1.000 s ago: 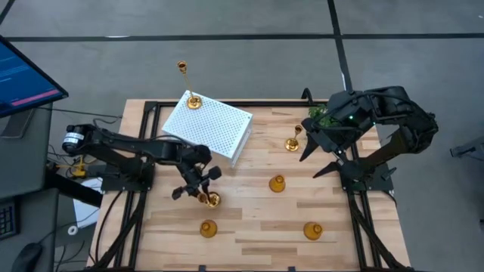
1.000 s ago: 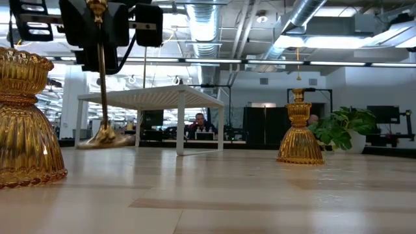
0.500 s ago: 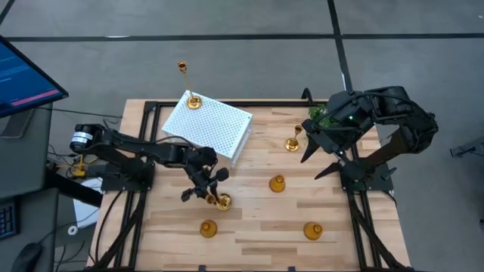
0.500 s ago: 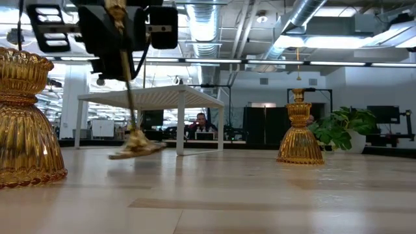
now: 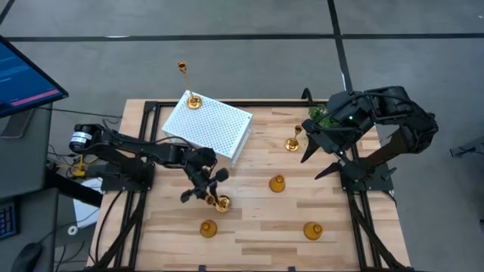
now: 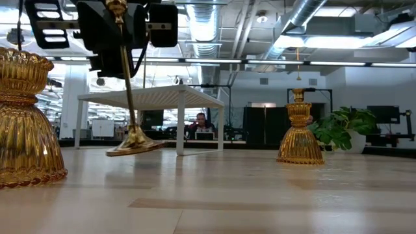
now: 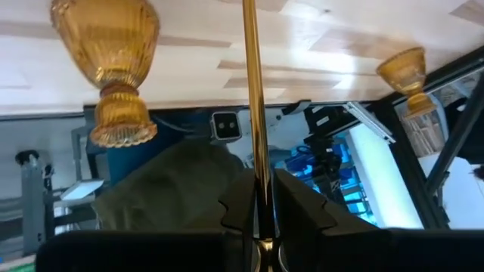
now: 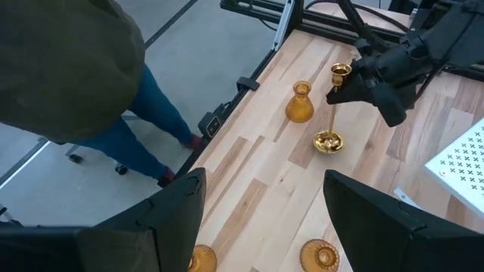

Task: Pick & Place candle stick holders
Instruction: Put the bottom gold candle holder on the shelf aligned with the other gold candle holder

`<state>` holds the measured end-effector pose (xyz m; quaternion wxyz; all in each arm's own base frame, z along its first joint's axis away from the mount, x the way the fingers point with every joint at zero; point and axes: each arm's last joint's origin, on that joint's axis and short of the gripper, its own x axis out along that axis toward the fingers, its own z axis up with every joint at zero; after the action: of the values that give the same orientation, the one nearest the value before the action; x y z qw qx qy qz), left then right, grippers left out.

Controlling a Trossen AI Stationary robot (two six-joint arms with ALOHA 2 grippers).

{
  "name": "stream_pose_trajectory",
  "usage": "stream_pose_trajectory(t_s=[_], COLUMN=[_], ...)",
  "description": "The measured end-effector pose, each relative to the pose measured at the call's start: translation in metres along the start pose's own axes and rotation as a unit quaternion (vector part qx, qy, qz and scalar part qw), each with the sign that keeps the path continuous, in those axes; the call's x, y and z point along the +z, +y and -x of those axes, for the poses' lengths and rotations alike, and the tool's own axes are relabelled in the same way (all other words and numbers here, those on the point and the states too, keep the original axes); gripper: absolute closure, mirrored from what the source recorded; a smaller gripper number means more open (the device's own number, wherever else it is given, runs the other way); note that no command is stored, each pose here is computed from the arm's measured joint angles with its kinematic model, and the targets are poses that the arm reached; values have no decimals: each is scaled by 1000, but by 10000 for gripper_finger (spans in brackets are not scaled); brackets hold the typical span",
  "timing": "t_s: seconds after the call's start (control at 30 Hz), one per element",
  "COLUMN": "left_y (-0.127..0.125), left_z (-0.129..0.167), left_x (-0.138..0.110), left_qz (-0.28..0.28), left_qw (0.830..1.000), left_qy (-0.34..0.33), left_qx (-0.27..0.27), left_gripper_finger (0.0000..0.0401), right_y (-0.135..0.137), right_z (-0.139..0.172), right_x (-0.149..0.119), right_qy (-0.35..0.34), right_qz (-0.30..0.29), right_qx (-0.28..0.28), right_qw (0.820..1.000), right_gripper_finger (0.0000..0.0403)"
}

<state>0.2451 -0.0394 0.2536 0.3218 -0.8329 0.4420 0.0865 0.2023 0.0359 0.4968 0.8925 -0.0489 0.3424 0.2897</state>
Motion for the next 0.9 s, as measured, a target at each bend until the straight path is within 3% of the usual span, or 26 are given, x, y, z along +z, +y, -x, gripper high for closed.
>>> stream_pose_trajectory(t_s=[0.47, 0.9], left_y=[0, -1], left_z=[0, 0], left_x=[1, 0], left_qz=[5, -8], left_qw=[1000, 1000], left_qy=[-13, -14], left_qx=[-7, -16], left_gripper_finger=[351, 288], right_y=[0, 1], right_z=[0, 0], right_x=[-1, -2], right_qy=[6, 12], right_qz=[-3, -3], right_qx=[2, 3], right_qw=[1000, 1000], right_gripper_finger=[145, 145])
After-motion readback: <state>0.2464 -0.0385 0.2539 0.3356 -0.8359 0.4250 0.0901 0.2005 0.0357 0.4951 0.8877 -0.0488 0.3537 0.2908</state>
